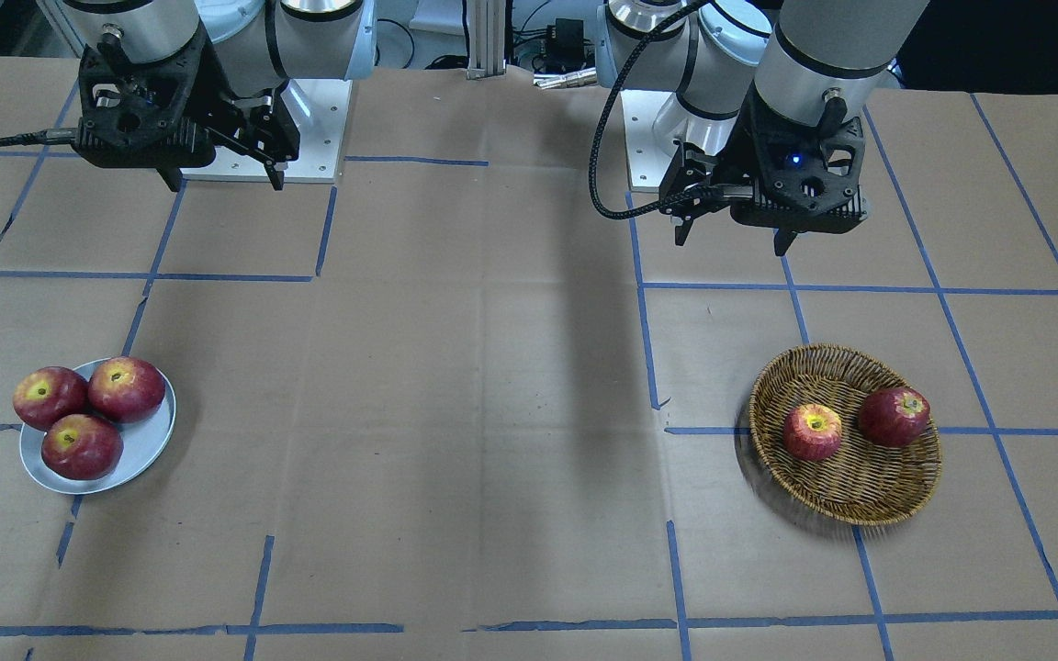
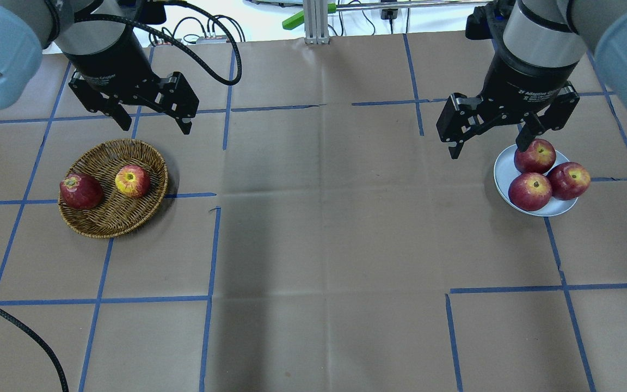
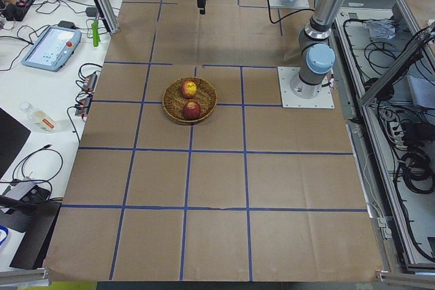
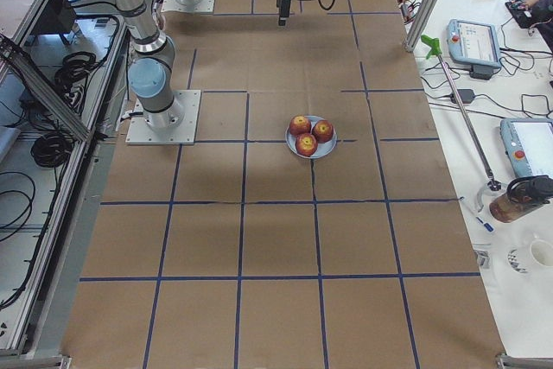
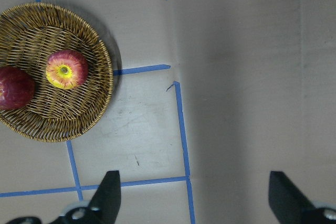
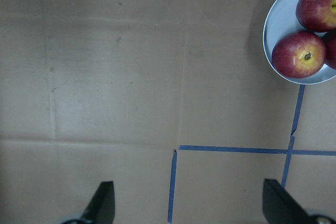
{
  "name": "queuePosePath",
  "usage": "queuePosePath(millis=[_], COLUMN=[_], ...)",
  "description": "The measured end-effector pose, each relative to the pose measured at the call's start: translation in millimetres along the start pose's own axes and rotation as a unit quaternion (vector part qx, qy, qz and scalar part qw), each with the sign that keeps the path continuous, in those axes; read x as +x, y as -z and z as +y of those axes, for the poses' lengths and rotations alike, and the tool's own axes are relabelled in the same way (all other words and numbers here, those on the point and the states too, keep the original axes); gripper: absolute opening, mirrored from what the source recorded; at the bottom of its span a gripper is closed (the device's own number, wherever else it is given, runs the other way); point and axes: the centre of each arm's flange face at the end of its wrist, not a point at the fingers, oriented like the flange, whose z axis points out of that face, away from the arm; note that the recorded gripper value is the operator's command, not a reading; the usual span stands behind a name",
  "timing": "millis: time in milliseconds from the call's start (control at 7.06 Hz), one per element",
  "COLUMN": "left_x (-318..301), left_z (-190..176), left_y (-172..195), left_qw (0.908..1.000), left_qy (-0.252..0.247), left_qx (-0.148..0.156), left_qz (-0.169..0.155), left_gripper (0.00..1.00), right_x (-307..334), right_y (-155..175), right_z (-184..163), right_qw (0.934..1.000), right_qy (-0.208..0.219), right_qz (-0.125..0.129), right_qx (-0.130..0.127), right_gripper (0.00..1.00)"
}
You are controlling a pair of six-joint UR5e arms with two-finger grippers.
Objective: Transfer apple from basket to plate
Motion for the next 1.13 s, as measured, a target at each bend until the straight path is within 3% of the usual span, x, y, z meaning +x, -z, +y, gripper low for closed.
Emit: queuePosePath(millis=[1134], left_x=[0.0], left_z=[-2.7], left_y=[-3.9], left_qw=[1.0], left_qy=[0.0], left_qx=[-0.003], left_qz=[0.001], left_gripper=[0.99], right_x=[-0.1], right_y=[0.9], right_z=[0.1], right_qw=[1.0], right_qy=[0.0], right_qz=[-0.001], right_qx=[0.001], right_gripper=[1.0])
